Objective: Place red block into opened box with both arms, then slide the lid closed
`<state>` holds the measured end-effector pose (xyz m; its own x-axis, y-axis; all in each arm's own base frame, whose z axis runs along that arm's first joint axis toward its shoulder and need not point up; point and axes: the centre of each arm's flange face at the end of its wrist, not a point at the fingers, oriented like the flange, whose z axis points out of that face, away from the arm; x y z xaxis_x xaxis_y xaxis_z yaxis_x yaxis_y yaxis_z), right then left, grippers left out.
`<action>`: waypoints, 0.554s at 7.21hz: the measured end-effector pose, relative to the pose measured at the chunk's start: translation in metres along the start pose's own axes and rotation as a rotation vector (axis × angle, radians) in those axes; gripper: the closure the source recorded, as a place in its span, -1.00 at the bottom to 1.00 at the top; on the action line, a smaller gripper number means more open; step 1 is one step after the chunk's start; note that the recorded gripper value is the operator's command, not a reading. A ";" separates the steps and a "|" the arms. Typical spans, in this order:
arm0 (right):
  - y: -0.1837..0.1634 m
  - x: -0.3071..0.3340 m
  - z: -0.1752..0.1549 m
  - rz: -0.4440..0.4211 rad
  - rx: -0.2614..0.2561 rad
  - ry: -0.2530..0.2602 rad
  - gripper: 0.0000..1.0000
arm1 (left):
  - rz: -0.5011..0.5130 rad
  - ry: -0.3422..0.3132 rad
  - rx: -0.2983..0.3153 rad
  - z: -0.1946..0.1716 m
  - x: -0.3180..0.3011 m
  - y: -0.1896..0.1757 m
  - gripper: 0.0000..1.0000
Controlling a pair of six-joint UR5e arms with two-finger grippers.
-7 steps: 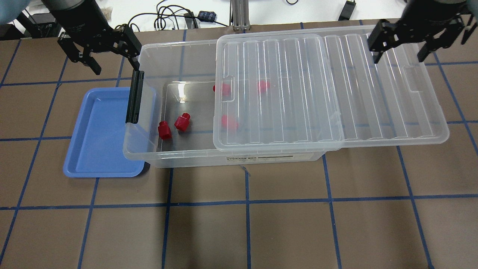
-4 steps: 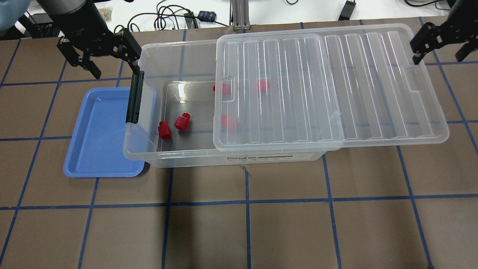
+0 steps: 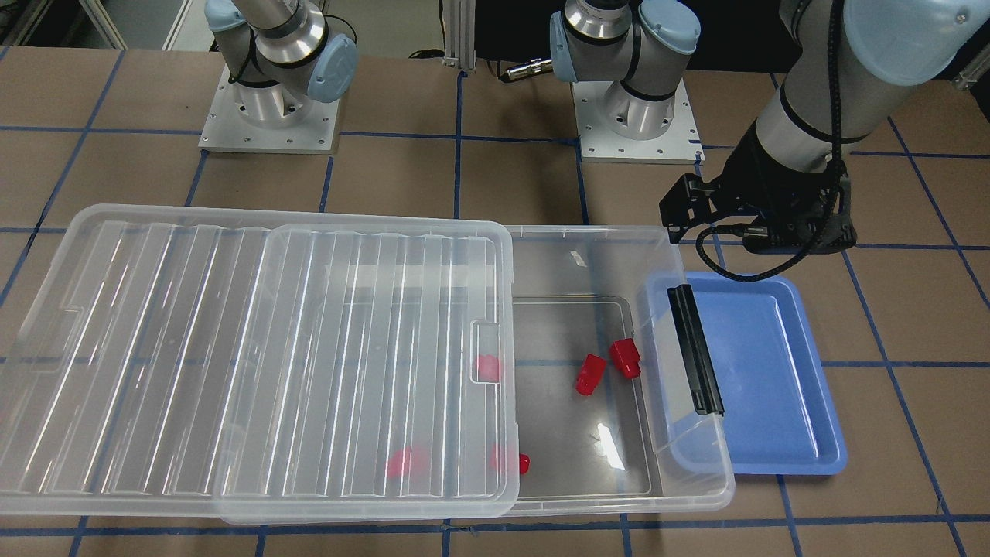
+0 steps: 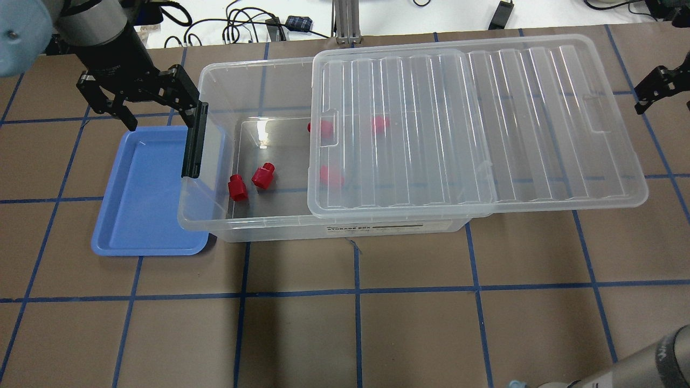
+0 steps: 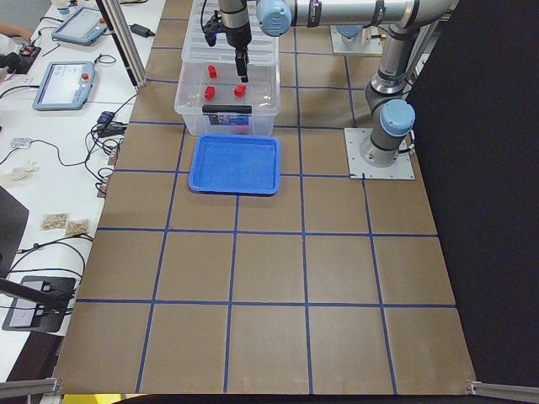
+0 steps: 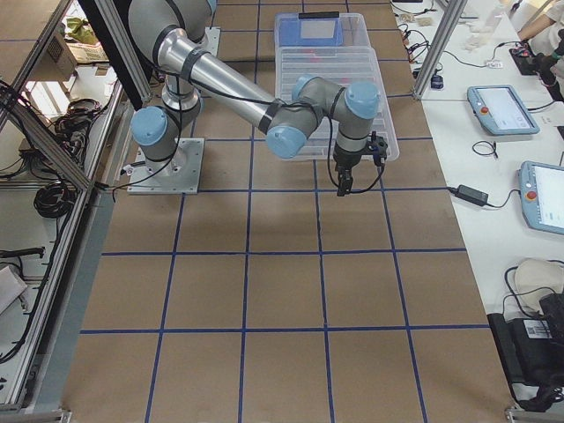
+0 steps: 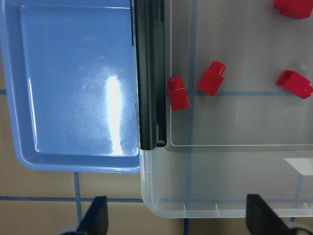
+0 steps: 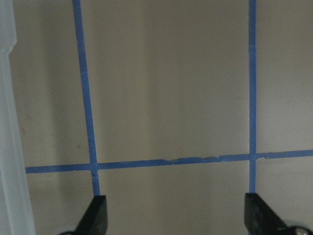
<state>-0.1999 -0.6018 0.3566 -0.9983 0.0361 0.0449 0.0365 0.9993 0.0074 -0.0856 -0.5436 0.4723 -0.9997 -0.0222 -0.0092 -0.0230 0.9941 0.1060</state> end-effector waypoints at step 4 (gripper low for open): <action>-0.012 -0.059 0.002 -0.043 0.005 -0.035 -1.00 | 0.003 0.013 -0.002 0.003 0.002 0.003 -1.00</action>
<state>-0.1414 -0.6156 0.3513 -0.9999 -0.0068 0.0097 -0.0068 1.0000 0.0039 -0.0875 -0.5406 0.4695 -0.9998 -0.0210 0.0036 -0.0205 0.9939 0.1085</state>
